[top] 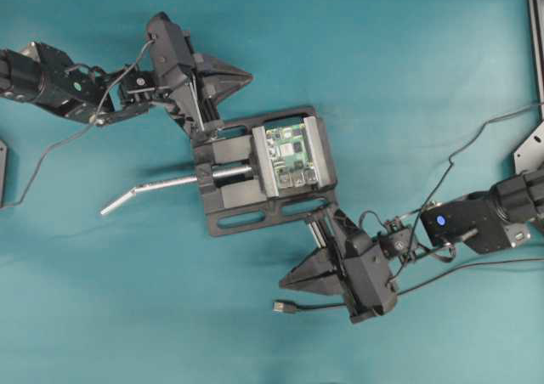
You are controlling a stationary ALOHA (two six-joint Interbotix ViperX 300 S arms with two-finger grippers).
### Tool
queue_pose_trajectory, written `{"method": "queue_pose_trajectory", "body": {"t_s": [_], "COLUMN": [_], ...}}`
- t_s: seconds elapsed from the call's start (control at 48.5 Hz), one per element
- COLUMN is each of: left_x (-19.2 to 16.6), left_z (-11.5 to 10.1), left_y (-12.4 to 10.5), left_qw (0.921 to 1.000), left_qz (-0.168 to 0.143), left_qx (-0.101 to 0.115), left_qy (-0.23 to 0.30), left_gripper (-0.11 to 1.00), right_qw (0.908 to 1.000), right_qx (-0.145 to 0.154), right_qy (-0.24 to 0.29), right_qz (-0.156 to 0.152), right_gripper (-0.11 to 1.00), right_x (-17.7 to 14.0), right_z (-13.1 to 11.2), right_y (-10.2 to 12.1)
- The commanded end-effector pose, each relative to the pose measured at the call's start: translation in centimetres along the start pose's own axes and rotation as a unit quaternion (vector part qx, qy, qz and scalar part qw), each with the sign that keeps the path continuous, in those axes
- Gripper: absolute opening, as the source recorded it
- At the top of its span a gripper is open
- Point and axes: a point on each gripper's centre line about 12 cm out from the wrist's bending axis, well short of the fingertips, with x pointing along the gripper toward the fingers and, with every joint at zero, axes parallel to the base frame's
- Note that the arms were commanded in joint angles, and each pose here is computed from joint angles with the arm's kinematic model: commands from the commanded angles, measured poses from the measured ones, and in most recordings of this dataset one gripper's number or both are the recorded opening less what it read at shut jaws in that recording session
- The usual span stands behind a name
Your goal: Insert the USB into the fixed PCB.
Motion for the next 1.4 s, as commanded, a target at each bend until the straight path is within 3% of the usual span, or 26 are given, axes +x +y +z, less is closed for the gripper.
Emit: {"method": "queue_pose_trajectory", "body": {"t_s": [0.0,0.083,0.268,0.536,0.867,0.99,1.135,1.238,1.382], "left_x": [-0.8,-1.7,-3.9,-6.7,-8.0,-8.0,-8.6,-9.7,-11.5], "left_z": [4.0,5.0,6.1,5.9,5.7,5.6,5.1,4.8,4.5], "left_y": [-0.4,-0.1,0.0,-0.1,-0.5,-0.6,-0.5,-0.3,-0.2], "left_qw": [0.999,0.9993,0.9999,0.9997,0.9995,0.9991,0.9986,0.9986,0.9986], "left_qz": [-0.014,-0.011,-0.011,-0.015,-0.023,-0.024,-0.023,-0.023,-0.023], "left_qx": [0.009,0.008,0.0,-0.019,-0.019,-0.033,-0.044,-0.045,-0.047], "left_qy": [-0.042,-0.035,-0.01,-0.001,-0.001,0.006,0.017,0.017,0.012], "left_gripper": [-0.01,0.06,0.03,0.03,0.04,0.13,0.31,0.36,0.35], "right_qw": [0.9998,0.9995,0.9964,0.9903,0.977,0.9738,0.9717,0.9704,0.9693], "right_qx": [0.004,0.025,0.071,0.113,0.177,0.19,0.199,0.204,0.209], "right_qy": [-0.019,-0.019,-0.032,-0.061,-0.066,-0.068,-0.064,-0.061,-0.055], "right_qz": [0.003,-0.008,-0.032,-0.054,-0.098,-0.106,-0.111,-0.114,-0.117], "right_gripper": [0.0,0.01,0.0,0.0,0.03,0.14,0.41,0.57,0.61], "right_x": [0.2,0.1,-0.4,-0.4,-0.5,-0.6,-0.5,-0.3,0.4], "right_z": [1.2,1.1,1.0,1.8,1.9,2.0,1.7,1.5,0.9], "right_y": [0.3,0.2,0.5,2.0,3.1,3.4,3.8,4.2,4.9]}}
